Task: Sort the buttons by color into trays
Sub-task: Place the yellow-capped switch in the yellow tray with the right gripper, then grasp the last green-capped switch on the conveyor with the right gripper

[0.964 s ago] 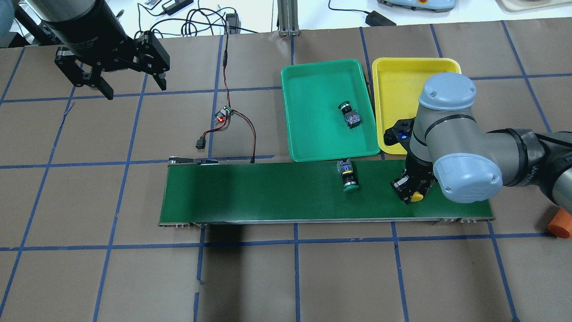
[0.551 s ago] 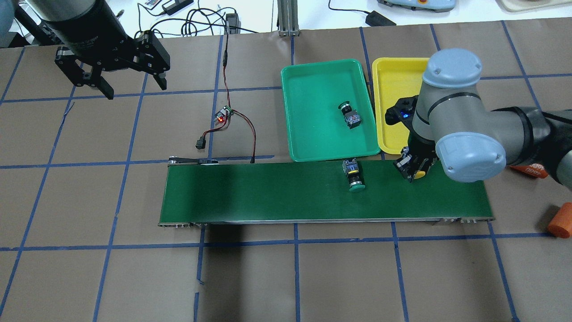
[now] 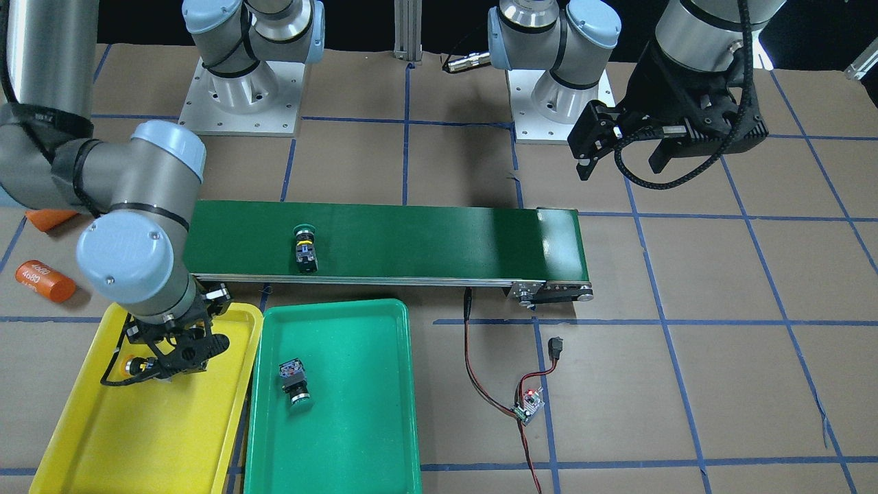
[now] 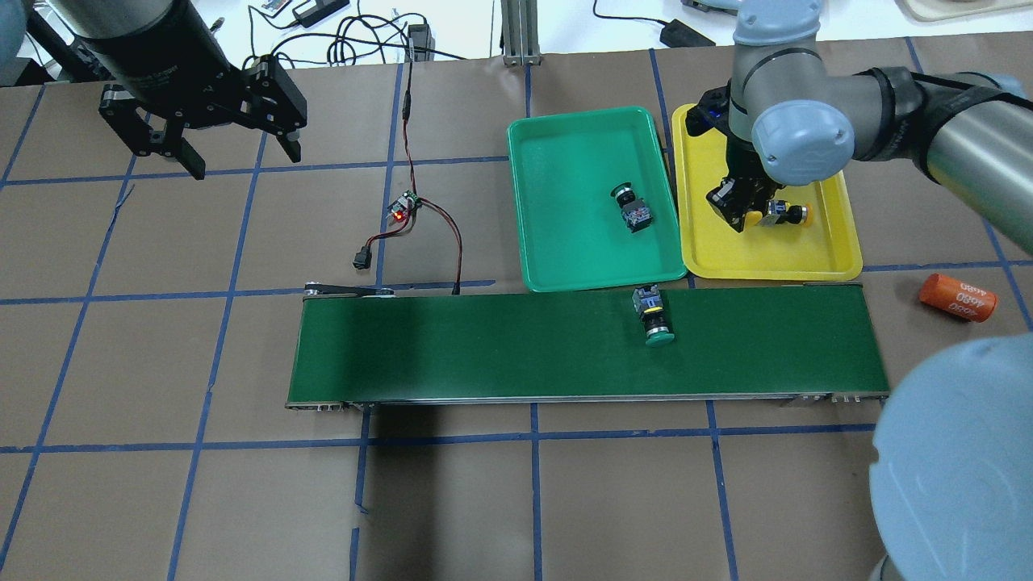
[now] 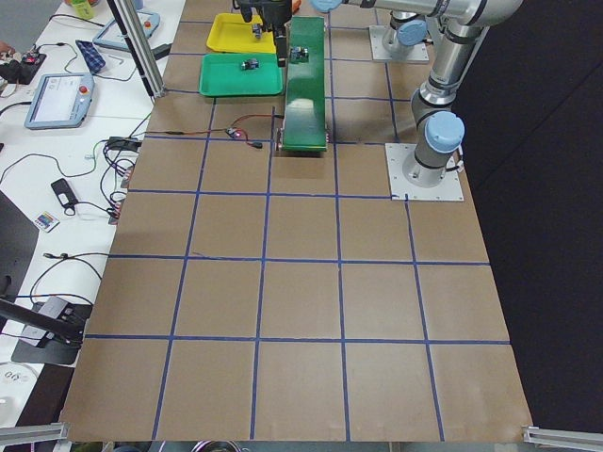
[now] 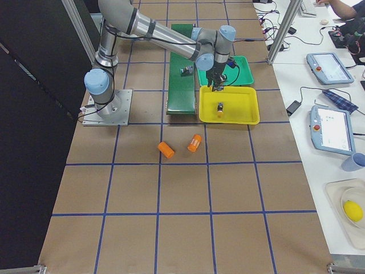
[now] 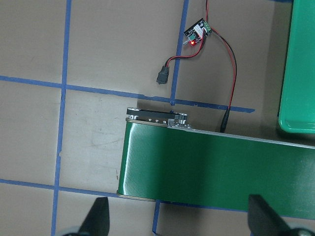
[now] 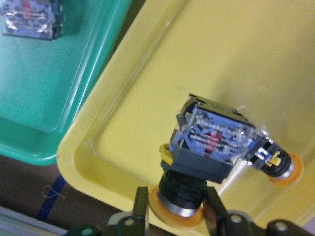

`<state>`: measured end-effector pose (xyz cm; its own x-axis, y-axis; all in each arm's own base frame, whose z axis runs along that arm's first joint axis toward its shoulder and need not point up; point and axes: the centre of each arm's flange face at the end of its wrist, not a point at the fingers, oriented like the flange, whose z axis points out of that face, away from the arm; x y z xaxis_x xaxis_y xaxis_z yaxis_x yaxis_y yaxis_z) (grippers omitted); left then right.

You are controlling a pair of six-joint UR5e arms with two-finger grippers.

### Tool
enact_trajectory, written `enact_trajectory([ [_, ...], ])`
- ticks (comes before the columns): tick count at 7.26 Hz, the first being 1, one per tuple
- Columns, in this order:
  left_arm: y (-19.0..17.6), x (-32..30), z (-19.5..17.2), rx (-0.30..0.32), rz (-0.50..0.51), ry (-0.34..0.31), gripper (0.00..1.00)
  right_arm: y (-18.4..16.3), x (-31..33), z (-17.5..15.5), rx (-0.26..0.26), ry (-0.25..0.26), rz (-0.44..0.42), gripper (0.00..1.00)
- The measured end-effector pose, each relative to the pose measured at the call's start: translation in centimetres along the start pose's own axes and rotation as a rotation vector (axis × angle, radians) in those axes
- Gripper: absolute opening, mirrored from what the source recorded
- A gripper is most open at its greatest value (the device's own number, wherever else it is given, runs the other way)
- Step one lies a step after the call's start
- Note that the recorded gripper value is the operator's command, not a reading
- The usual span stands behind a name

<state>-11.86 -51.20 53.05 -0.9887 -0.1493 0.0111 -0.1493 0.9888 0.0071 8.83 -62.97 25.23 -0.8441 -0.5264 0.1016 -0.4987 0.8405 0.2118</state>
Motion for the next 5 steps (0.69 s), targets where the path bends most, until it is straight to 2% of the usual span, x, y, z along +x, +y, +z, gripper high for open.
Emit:
enact_trajectory([
  [2, 0.0, 0.0, 0.0, 0.000, -0.001, 0.000, 1.00, -0.2, 0.6, 0.2, -0.030, -0.023, -0.017, 1.00],
  [3, 0.0, 0.0, 0.0, 0.000, -0.001, 0.000, 1.00, 0.8, 0.0, -1.0, -0.054, -0.045, -0.005, 1.00],
  [5, 0.0, 0.0, 0.0, 0.000, -0.001, 0.000, 1.00, 4.2, -4.1, -3.1, -0.083, -0.115, 0.072, 0.96],
])
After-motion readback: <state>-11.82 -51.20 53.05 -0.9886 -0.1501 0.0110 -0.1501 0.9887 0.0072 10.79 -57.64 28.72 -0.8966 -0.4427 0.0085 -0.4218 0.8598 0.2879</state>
